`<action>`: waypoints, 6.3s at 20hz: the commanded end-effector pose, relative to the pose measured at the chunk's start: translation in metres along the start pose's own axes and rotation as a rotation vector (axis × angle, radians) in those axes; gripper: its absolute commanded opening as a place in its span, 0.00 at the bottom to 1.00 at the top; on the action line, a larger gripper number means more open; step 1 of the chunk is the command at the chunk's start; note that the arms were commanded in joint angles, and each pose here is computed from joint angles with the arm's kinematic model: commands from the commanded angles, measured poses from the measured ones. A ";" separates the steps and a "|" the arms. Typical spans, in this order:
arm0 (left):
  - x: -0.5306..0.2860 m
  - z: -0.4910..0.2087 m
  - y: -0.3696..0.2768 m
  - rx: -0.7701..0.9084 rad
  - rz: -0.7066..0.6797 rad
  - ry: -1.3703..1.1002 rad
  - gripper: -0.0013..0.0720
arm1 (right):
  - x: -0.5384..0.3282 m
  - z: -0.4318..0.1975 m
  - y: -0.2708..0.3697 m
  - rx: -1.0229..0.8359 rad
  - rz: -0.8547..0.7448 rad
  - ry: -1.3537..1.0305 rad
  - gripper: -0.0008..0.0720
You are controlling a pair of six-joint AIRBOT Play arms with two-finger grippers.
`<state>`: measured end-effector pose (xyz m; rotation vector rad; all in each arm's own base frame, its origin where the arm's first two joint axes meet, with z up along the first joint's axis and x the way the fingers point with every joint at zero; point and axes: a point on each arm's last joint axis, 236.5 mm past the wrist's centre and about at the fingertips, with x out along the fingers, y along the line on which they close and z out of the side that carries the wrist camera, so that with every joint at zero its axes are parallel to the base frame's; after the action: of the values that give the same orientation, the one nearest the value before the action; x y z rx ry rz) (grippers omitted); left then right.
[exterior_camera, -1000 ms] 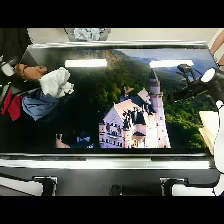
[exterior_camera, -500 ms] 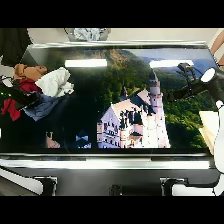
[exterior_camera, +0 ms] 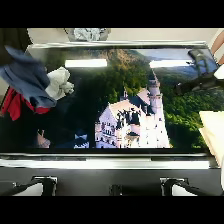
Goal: Fold the shirts.
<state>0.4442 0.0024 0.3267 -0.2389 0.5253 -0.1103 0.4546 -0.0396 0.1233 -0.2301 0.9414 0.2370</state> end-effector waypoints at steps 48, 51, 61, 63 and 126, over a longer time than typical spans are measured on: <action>0.069 -0.518 -0.190 0.002 -0.469 1.078 0.74 | 0.112 -0.163 0.164 0.004 0.698 0.487 1.00; 0.071 -0.517 -0.190 -0.001 -0.468 1.070 0.06 | 0.125 -0.172 0.178 0.008 0.727 0.518 1.00; 0.073 -0.390 -0.185 0.263 -0.462 0.818 0.06 | 0.097 -0.081 0.197 -0.245 0.637 0.261 0.07; 0.055 -0.276 -0.187 0.327 -0.435 0.549 0.06 | 0.030 0.006 0.177 -0.372 0.497 -0.017 0.07; 0.191 -0.441 -0.132 -0.400 -0.251 0.914 0.06 | 0.092 -0.250 0.097 0.191 0.531 0.584 0.99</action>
<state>0.3774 -0.2407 -0.0993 -0.6274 1.4269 -0.3848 0.2866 -0.0196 -0.0899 0.1506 1.6029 0.5899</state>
